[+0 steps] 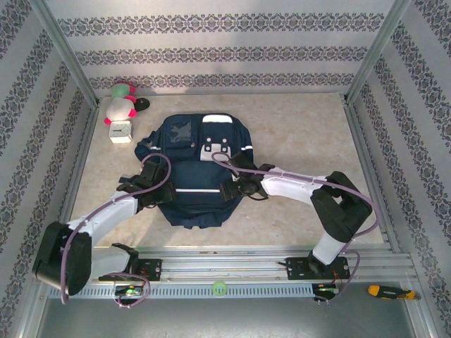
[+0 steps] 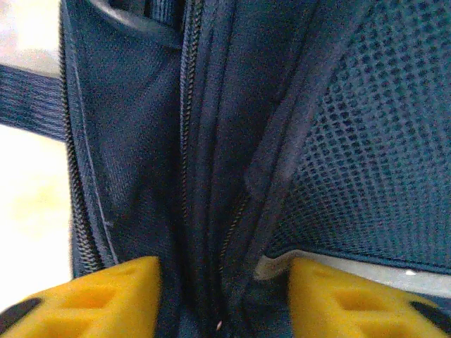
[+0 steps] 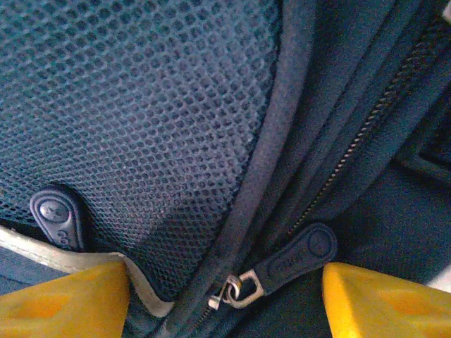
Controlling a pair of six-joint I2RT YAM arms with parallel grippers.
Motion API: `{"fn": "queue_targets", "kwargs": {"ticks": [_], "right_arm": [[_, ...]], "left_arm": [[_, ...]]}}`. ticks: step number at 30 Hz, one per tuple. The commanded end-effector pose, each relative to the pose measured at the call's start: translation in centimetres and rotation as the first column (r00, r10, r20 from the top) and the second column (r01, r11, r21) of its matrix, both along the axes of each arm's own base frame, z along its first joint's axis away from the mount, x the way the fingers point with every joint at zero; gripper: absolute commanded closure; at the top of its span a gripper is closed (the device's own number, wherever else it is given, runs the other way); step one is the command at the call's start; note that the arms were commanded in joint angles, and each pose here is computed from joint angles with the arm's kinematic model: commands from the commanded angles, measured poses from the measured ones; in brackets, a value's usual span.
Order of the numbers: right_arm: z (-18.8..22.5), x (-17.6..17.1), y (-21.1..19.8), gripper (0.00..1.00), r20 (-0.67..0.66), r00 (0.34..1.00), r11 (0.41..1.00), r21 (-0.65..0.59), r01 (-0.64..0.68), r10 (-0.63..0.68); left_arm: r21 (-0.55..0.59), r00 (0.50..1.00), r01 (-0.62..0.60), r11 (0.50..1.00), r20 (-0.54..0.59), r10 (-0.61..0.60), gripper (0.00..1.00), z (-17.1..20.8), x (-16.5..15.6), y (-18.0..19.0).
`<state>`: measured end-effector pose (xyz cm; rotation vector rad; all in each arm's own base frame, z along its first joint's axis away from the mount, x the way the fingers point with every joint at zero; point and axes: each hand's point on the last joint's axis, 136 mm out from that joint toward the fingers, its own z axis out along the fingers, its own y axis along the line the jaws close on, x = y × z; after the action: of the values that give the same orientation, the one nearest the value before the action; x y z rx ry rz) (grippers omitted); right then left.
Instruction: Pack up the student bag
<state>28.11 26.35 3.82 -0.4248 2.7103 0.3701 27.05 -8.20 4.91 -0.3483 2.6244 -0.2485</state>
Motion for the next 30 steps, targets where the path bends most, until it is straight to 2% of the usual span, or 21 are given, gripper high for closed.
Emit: {"fn": "queue_targets", "kwargs": {"ticks": [1,4,7,12,17,24,27,30], "right_arm": [[-3.0,0.8,-2.8,0.32,-0.014,0.990,0.989,-0.039,0.142,-0.143],[-3.0,1.3,-3.4,0.33,-0.009,0.984,0.984,-0.010,0.175,-0.175],[-2.5,1.9,-4.9,0.33,-0.002,0.976,0.976,0.001,0.217,-0.217],[-2.2,2.6,-10.2,0.33,-0.019,0.948,0.948,-0.019,0.316,-0.317],[-2.0,3.5,-13.8,0.33,-0.044,0.925,0.926,0.006,0.377,-0.376],[-0.7,4.1,-13.8,0.33,-0.030,0.923,0.921,0.051,0.385,-0.384],[1.1,4.6,-13.7,0.32,0.004,0.925,0.923,0.069,0.380,-0.381],[4.9,5.0,-14.3,0.30,0.083,0.923,0.926,0.082,0.369,-0.375]], "left_arm": [[0.004,1.000,-0.016,1.000,0.001,0.016,0.62,-2.0,0.5,-0.2],[0.004,1.000,0.024,1.000,-0.001,-0.024,0.70,-2.3,1.1,-1.7],[-0.020,0.997,0.066,0.998,0.034,-0.065,0.70,-1.8,2.2,-4.1],[-0.055,0.984,0.143,0.988,0.118,-0.136,0.70,-0.5,4.9,-9.6],[-0.088,0.978,0.171,0.981,0.134,-0.159,0.68,-1.0,7.2,-13.5],[-0.077,0.980,0.158,0.984,0.136,-0.146,0.65,-1.2,8.3,-14.3],[-0.047,0.975,0.157,0.986,0.168,-0.147,0.56,0.4,8.6,-13.8],[0.011,0.958,0.153,0.988,0.243,-0.151,0.45,4.4,9.2,-12.6]]}}
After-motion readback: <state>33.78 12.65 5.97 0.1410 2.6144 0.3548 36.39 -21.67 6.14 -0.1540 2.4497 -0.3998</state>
